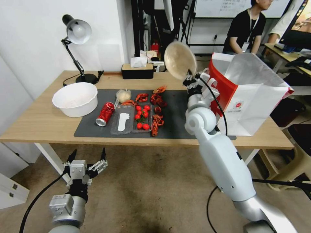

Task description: Pick up the trash from the table and place it into the takeout bag.

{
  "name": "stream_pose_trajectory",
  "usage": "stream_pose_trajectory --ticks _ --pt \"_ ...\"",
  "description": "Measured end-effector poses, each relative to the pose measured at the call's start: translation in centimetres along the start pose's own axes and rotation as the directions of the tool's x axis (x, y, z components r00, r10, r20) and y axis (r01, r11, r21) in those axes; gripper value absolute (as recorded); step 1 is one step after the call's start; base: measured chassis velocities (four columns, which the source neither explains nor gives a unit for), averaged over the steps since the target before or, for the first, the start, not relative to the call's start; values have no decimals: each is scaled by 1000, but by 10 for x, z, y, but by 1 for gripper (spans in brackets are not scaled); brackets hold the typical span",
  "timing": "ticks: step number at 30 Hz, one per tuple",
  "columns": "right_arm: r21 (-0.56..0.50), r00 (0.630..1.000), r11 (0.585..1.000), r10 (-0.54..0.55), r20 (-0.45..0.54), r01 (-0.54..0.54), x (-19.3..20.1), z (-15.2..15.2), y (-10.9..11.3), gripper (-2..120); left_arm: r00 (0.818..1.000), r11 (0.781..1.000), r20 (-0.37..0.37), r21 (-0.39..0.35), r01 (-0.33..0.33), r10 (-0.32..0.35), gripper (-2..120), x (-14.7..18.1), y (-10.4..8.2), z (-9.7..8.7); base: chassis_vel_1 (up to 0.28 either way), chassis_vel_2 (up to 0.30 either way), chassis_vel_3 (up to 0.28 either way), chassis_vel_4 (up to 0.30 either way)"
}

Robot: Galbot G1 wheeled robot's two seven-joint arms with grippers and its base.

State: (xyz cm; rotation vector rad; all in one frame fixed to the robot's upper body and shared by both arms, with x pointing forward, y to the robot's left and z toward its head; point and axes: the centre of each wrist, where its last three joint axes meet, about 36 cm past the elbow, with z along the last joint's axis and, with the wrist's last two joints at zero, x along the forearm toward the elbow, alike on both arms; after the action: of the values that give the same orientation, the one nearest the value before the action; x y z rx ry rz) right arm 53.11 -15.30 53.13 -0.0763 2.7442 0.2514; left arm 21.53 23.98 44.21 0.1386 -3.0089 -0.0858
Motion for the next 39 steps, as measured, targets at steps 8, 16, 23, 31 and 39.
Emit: stream_pose_trajectory --ticks 8,16,23,31,39 --pt "202 981 973 76 177 -112 3 -38 -20 0 1000 1000 -2 0 6 -6 100 1 0 0 0 0 0 0" --pt "253 935 900 341 99 -355 44 -96 -44 0 1000 1000 -2 0 9 -9 100 0 1 2 0 0 0 0" --pt "247 912 881 410 32 -404 66 -100 -61 1 1000 1000 -5 4 3 -3 100 -3 -1 5 0 0 0 0" --pt "243 908 879 419 14 -410 70 -91 -65 30 1000 1000 1 4 -1 1 100 -4 -2 4 0 0 0 0" --pt "227 921 896 390 12 -382 70 -90 -62 59 1000 1000 5 2 -1 1 100 -4 0 2 0 0 0 0"
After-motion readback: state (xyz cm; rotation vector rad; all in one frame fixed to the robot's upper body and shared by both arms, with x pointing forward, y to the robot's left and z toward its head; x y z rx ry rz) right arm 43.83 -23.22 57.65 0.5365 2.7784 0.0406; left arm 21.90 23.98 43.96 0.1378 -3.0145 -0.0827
